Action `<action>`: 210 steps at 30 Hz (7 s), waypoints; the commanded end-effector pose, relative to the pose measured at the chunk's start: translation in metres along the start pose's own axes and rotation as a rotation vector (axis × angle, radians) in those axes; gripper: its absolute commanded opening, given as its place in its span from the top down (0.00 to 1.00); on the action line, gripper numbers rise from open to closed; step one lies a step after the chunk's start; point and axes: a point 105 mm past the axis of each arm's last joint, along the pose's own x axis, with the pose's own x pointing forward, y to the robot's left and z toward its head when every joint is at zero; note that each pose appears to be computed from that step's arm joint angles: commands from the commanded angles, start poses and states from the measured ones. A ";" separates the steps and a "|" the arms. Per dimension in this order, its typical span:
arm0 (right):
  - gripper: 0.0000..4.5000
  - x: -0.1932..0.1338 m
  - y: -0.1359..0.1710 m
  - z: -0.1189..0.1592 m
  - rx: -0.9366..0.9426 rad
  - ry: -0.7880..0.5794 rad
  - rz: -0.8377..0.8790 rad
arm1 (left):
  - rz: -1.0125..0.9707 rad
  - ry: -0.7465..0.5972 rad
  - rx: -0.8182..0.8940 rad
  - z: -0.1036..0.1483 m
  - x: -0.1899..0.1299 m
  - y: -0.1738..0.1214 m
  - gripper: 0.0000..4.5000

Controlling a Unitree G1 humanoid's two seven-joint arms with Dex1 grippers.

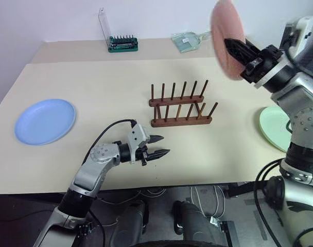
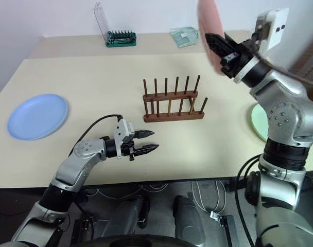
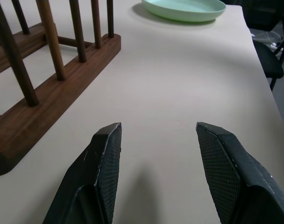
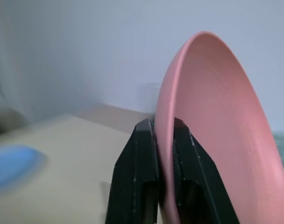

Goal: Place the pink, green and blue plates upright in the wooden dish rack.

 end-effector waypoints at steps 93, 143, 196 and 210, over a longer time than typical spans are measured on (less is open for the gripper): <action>0.99 0.014 0.075 -0.008 0.290 0.006 0.192 | -0.022 -0.086 -0.011 0.015 0.003 -0.006 0.42; 0.34 0.016 0.036 -0.047 0.533 0.117 0.025 | -0.004 -0.076 -0.001 0.016 0.001 -0.002 0.42; 0.24 0.009 0.108 -0.054 -0.600 0.240 0.647 | 2.068 0.127 -0.735 -0.026 -0.320 0.094 0.01; 0.24 0.001 0.107 -0.067 -0.601 0.282 0.615 | 1.901 -0.047 -0.779 -0.018 -0.291 0.118 1.00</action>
